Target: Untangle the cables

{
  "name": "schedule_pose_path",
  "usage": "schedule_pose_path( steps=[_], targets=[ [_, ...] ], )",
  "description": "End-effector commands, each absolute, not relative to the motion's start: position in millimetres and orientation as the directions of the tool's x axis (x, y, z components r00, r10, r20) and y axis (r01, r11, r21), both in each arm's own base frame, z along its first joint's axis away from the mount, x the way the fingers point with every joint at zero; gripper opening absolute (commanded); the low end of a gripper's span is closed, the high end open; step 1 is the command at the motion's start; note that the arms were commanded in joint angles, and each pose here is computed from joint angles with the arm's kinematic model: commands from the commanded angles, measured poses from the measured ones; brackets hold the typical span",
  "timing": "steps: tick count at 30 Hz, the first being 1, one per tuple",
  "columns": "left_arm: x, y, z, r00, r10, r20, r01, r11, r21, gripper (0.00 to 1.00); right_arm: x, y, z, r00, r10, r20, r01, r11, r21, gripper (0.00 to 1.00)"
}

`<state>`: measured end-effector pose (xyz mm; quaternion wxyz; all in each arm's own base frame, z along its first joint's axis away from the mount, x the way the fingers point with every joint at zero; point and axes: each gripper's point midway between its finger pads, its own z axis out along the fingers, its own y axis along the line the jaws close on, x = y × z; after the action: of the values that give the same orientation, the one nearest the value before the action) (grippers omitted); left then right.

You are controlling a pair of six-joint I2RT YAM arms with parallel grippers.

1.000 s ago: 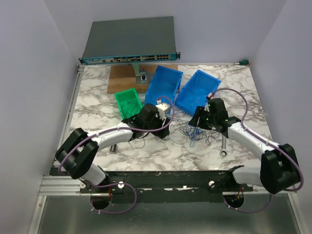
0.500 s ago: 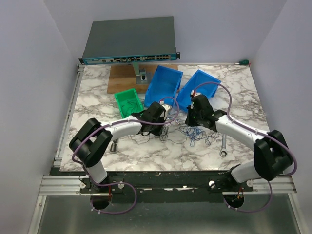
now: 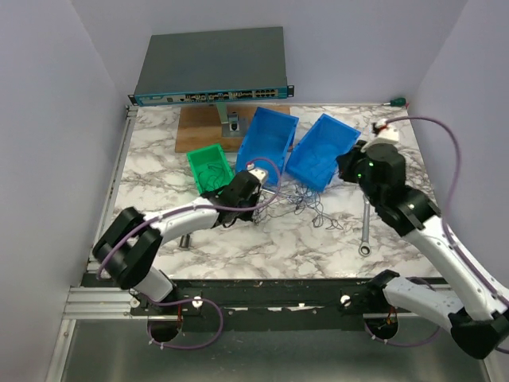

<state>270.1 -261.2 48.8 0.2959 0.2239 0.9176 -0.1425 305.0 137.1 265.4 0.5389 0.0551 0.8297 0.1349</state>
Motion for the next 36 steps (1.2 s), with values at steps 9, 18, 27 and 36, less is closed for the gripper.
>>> schedule_pose_path(
  steps=[9,18,27,36],
  targets=[
    [287,-172,134,-0.410,-0.119,-0.904,0.175,0.963,-0.206,0.00,269,27,421,0.057,0.351,-0.935,0.267,0.897,0.353,0.01],
    [282,-164,145,-0.369,-0.175,-0.913,0.192,0.947,-0.259,0.00,291,37,427,0.044,0.296,-0.954,0.279,0.913,0.296,0.01],
    [273,-191,155,-0.360,-0.142,-0.922,0.362,0.890,-0.278,0.00,331,71,423,-0.014,0.268,-0.963,0.223,0.940,0.259,0.01],
    [272,-200,156,-0.369,-0.125,-0.921,0.402,0.872,-0.279,0.00,362,101,454,0.013,0.276,-0.961,0.144,0.951,0.275,0.01]
  ],
)
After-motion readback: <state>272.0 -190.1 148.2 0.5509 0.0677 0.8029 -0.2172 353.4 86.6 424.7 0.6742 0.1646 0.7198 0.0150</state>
